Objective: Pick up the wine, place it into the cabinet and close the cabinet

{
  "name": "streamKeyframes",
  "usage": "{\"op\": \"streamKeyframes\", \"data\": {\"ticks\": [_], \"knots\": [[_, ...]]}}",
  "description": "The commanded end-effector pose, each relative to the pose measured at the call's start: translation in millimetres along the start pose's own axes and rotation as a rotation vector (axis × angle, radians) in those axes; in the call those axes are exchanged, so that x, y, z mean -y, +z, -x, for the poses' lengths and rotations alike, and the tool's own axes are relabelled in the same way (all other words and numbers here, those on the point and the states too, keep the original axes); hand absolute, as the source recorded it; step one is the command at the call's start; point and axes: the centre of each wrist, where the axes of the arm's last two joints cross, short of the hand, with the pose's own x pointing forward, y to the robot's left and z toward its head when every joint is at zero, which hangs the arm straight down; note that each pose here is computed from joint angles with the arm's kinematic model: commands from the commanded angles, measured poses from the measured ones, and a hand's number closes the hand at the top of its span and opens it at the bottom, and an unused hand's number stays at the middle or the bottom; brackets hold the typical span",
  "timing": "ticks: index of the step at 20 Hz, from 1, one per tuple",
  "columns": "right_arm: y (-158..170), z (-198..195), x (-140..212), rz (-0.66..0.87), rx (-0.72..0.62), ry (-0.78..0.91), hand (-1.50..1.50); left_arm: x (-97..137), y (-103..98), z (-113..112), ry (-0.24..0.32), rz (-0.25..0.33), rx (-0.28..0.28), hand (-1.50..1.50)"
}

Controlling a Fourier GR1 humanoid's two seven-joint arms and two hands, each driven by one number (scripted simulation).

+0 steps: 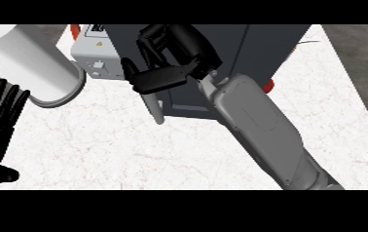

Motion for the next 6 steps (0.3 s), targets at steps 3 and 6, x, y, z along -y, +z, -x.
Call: {"op": "streamKeyframes", "data": {"ticks": [3, 6], "knots": [[2, 24, 47, 0.167, -0.090, 0.055, 1.50, 2, 0, 1, 0.024, 0.028, -0.004, -1.50], [1, 13, 56, 0.187, -0.076, 0.049, 1.50, 12, -10, 1, 0.016, 0.035, -0.007, -1.50]]}}
